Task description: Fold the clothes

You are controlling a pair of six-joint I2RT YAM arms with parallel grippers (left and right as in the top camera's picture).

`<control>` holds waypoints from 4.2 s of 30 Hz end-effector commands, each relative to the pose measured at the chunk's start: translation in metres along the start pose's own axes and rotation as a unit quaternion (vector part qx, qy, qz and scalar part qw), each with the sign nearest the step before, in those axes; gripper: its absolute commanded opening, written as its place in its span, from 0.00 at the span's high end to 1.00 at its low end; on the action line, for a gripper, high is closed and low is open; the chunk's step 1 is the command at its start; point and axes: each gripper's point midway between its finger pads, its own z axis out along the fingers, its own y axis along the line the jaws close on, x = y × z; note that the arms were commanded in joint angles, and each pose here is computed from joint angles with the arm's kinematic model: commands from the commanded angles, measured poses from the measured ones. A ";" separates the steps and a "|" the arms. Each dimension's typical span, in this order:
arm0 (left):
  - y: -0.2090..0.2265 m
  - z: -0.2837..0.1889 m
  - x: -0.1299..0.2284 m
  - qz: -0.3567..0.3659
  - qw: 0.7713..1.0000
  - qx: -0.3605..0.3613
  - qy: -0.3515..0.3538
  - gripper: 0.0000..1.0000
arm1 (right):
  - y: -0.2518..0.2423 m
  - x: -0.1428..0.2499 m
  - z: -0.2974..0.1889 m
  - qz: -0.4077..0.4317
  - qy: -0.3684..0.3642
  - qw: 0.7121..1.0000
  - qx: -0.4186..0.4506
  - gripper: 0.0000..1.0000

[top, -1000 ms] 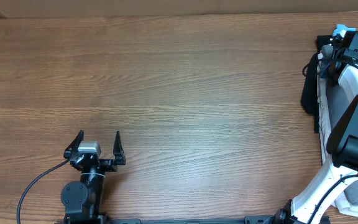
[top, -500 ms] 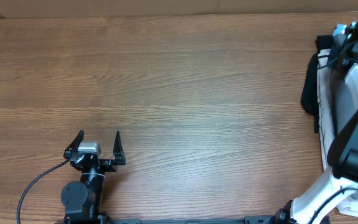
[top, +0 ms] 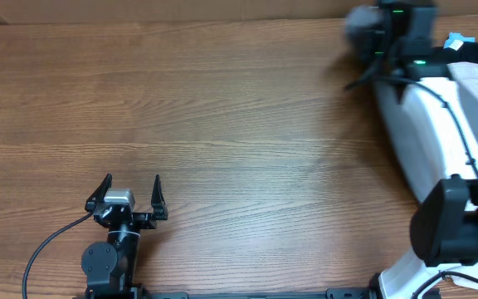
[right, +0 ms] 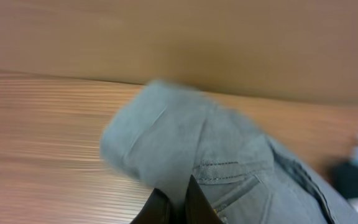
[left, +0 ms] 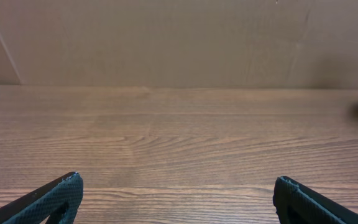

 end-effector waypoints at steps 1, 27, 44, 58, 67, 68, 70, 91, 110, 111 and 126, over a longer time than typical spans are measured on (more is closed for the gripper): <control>-0.002 0.000 0.002 0.010 1.000 0.005 0.002 0.00 | 0.093 -0.030 -0.020 0.007 -0.039 0.992 -0.122 0.96; -0.002 0.000 0.002 0.010 1.000 0.005 0.002 0.00 | 0.323 -0.007 -0.073 0.056 -0.028 0.958 -0.280 0.07; -0.002 0.000 0.002 0.010 1.000 0.005 0.002 0.00 | 0.084 0.087 -0.110 0.173 0.238 0.954 -0.053 0.00; -0.002 0.000 0.002 0.010 1.000 0.005 0.002 0.00 | 0.077 0.214 -0.120 0.228 0.412 0.882 -0.011 0.08; -0.002 0.000 0.002 0.010 1.000 0.005 0.002 0.00 | 0.083 0.269 -0.127 0.254 0.469 0.846 -0.001 0.09; -0.002 0.000 0.002 0.010 1.000 0.005 0.002 0.00 | 0.087 0.272 -0.127 0.258 0.472 0.843 -0.009 0.09; -0.002 0.000 0.002 0.010 1.000 0.005 0.002 0.00 | 0.093 0.279 -0.125 0.266 0.474 0.839 -0.026 0.09; -0.002 0.000 0.002 0.010 1.000 0.006 0.003 0.00 | 0.105 0.301 -0.098 0.286 0.434 0.852 -0.064 0.25; -0.002 0.000 0.002 0.010 1.000 0.006 0.002 0.00 | 0.104 0.304 -0.087 0.285 0.408 0.864 -0.069 0.81; -0.002 0.000 0.002 0.010 1.000 0.005 0.002 0.00 | 0.104 0.304 -0.087 0.285 0.408 0.865 -0.069 0.89; -0.002 0.000 0.002 0.010 1.000 0.005 0.002 0.00 | 0.049 0.278 -0.130 0.225 0.460 0.854 0.090 0.96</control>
